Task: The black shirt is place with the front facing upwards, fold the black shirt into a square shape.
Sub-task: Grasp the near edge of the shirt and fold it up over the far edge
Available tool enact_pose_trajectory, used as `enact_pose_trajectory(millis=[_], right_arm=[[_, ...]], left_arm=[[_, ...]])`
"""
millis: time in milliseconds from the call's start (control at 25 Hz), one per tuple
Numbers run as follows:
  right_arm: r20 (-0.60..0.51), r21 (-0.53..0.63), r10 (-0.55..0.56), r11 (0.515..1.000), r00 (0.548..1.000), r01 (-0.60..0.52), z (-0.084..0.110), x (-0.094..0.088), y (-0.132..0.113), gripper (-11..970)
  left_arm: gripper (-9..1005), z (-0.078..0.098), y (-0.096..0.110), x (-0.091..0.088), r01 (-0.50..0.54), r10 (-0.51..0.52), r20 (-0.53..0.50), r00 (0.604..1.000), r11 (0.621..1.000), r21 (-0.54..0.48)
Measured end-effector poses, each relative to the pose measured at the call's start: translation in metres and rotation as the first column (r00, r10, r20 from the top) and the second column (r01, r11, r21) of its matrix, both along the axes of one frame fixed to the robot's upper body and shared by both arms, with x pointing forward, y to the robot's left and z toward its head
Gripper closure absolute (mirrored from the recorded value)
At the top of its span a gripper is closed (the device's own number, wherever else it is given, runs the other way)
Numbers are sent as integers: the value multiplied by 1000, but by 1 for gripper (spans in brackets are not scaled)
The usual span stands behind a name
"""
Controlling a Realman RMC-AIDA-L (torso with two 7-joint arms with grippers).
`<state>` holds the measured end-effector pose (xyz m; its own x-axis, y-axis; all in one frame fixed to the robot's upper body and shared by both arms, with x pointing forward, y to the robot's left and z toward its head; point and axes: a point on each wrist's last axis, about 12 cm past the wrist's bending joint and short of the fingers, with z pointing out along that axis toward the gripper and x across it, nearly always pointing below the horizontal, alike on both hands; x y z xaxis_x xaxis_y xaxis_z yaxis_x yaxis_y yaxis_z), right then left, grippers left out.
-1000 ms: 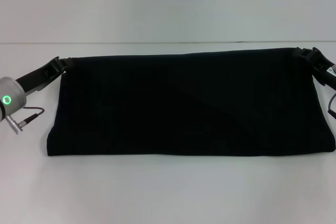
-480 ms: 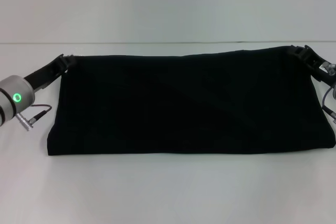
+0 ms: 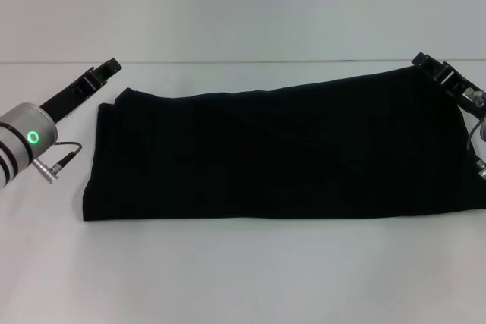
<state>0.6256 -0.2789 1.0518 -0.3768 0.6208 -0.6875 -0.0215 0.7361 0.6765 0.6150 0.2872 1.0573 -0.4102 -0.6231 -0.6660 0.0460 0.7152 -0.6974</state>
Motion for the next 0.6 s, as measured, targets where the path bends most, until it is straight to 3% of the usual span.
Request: enact_pose_trajectory(millis=[40, 160, 400, 600], right_arm=[[-9, 5, -10, 1000, 1000, 10, -1, 0, 0, 572], [-17, 9, -22, 1000, 1000, 22, -2, 0, -1, 449], [-16, 35, -11, 999, 1000, 11, -1, -1, -3, 289], [-37, 111, -31, 993, 999, 35, -2, -7, -13, 118]], left_arm=[[768, 0, 0, 0, 0, 0, -1, 1000, 1000, -1], [506, -2, -1, -2, 8, -8, -2, 1000, 1000, -10], [298, -4, -11, -12, 131, -131, 8, 991, 990, -47], [255, -2, -14, -23, 227, -226, 30, 974, 970, -88]])
